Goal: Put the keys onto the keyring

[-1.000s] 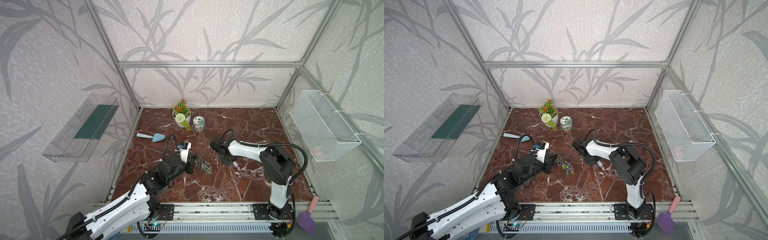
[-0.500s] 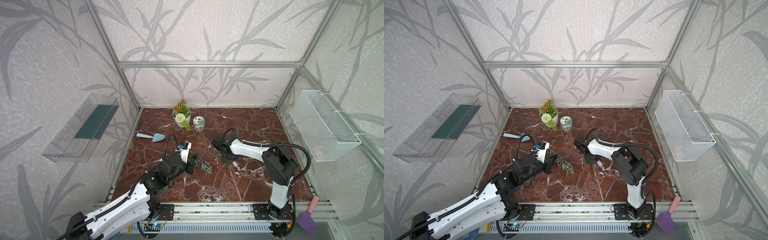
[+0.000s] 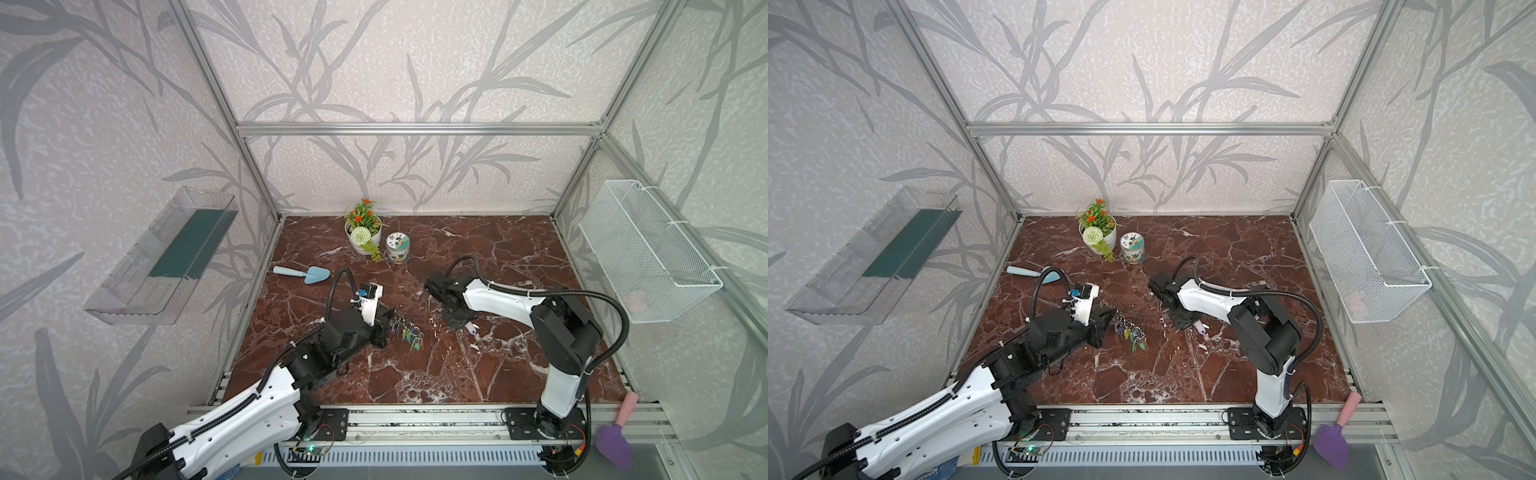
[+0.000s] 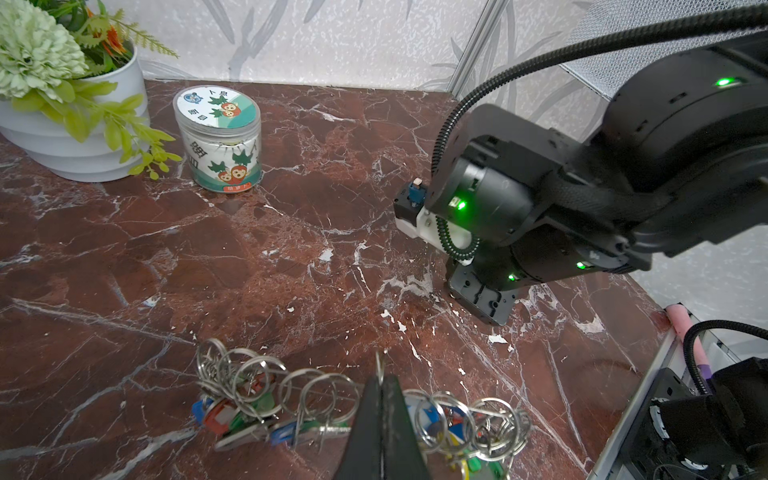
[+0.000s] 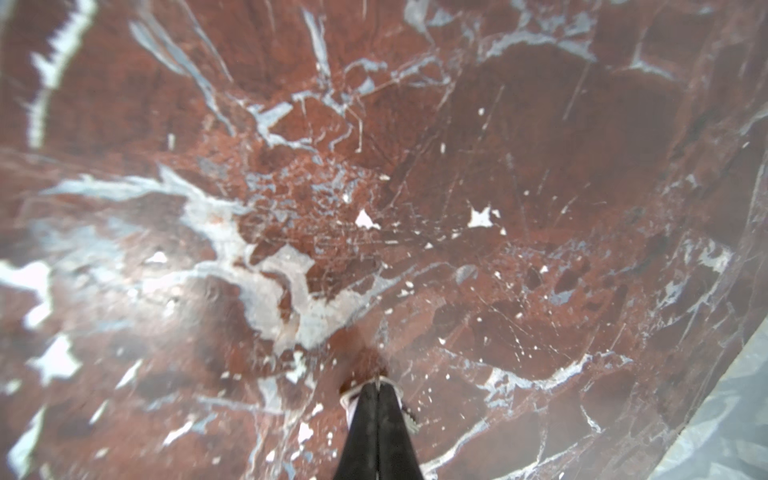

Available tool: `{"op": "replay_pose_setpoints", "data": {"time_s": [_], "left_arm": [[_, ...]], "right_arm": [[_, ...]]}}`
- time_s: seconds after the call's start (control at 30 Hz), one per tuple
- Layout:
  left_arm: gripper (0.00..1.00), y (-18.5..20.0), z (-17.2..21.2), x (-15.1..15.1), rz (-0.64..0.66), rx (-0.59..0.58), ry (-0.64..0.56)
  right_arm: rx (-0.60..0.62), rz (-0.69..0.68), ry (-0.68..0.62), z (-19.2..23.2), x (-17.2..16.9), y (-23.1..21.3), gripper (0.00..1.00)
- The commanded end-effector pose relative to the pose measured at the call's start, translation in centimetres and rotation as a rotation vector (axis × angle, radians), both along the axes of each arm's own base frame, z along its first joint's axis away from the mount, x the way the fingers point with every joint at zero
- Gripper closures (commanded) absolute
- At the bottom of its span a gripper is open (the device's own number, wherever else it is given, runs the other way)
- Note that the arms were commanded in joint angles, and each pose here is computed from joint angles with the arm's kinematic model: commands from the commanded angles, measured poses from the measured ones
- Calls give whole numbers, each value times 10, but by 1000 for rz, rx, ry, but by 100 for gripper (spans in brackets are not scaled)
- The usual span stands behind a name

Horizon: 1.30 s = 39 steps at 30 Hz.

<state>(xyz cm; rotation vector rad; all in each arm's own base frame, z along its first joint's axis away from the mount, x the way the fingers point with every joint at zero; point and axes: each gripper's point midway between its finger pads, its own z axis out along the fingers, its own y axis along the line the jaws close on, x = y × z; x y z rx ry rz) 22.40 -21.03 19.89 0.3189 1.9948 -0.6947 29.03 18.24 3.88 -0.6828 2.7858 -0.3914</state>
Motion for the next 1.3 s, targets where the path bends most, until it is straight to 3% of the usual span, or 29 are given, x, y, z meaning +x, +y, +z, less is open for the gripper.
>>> {"op": "replay_pose_setpoints", "data": {"time_s": [0.0, 0.23, 0.47, 0.6, 0.93, 1.27], "left_arm": [[100, -3, 32, 5, 11, -75, -63], [100, -7, 37, 4, -8, -85, -59], [100, -12, 43, 2, -35, -76, -54], [100, -16, 48, 1, -56, -80, -59], [100, -36, 57, 1, -136, -65, -111], [100, -71, 61, -16, -312, -56, -224]], "right_arm": [[154, -29, -84, 32, 3, 5, 100], [486, -2, -230, 78, 1, 18, 100], [923, 195, -478, 158, -19, 42, 100], [1099, 269, -566, 193, -35, 40, 100], [1358, 385, -523, 232, -67, 45, 100], [1407, 439, -387, 228, -87, 54, 100]]}}
